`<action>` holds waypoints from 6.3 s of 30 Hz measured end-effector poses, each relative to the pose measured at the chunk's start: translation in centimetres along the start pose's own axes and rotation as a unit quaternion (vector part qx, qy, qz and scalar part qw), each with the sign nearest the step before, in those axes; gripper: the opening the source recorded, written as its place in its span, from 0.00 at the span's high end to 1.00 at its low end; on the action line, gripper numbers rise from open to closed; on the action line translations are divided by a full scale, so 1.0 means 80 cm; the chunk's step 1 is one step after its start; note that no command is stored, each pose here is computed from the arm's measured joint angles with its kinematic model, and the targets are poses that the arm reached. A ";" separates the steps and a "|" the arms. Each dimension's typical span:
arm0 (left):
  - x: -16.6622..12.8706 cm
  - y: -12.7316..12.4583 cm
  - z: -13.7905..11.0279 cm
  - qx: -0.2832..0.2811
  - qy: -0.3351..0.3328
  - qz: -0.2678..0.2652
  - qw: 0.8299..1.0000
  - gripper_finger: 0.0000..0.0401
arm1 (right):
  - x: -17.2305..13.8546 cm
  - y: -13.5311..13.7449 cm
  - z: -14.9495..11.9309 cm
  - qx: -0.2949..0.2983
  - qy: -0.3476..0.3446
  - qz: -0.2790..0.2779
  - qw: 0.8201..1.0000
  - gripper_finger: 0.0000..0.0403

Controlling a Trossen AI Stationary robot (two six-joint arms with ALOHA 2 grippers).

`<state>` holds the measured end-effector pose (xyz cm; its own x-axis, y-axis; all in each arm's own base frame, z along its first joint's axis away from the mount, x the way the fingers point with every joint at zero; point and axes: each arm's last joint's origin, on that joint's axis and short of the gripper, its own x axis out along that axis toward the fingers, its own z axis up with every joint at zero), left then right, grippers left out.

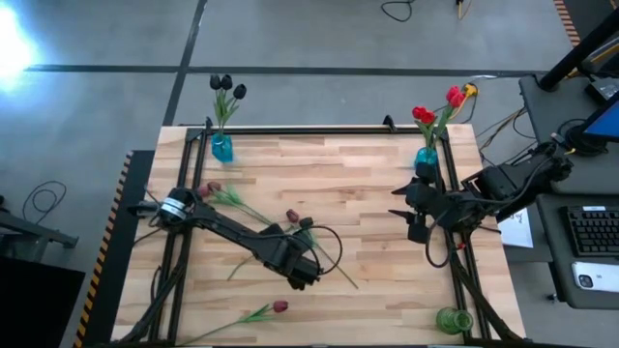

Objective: Sort flowers into vase by color
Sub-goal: Put the black tulip into the left blue vase

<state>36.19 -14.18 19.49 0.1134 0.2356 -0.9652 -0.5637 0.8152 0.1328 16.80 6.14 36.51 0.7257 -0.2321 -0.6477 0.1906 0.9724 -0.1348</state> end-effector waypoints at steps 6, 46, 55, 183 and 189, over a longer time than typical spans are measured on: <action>-0.019 -0.001 -0.022 0.041 -0.029 0.032 0.998 0.39 | -0.002 0.000 0.003 0.014 -0.005 0.002 1.000 0.47; 0.085 0.089 0.034 0.025 -0.059 0.004 0.998 0.63 | 0.016 0.007 0.000 -0.001 0.007 -0.050 0.999 0.47; 0.017 0.102 0.070 -0.011 -0.118 -0.058 0.991 0.97 | 0.015 0.006 0.000 -0.019 0.007 -0.050 0.999 0.47; -0.167 0.512 0.002 -0.306 -0.800 0.077 0.510 1.00 | 0.027 0.015 0.013 0.210 -0.033 -0.036 0.977 0.47; -0.167 0.507 -0.003 -0.288 -0.809 0.027 0.511 1.00 | 0.028 0.013 0.014 0.213 -0.034 -0.040 0.976 0.47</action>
<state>11.64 15.64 37.72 0.3507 0.7583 0.5495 -0.6963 0.6035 -0.3885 19.39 6.60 35.77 0.7369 -0.3223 -0.5942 0.4953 0.8556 0.1502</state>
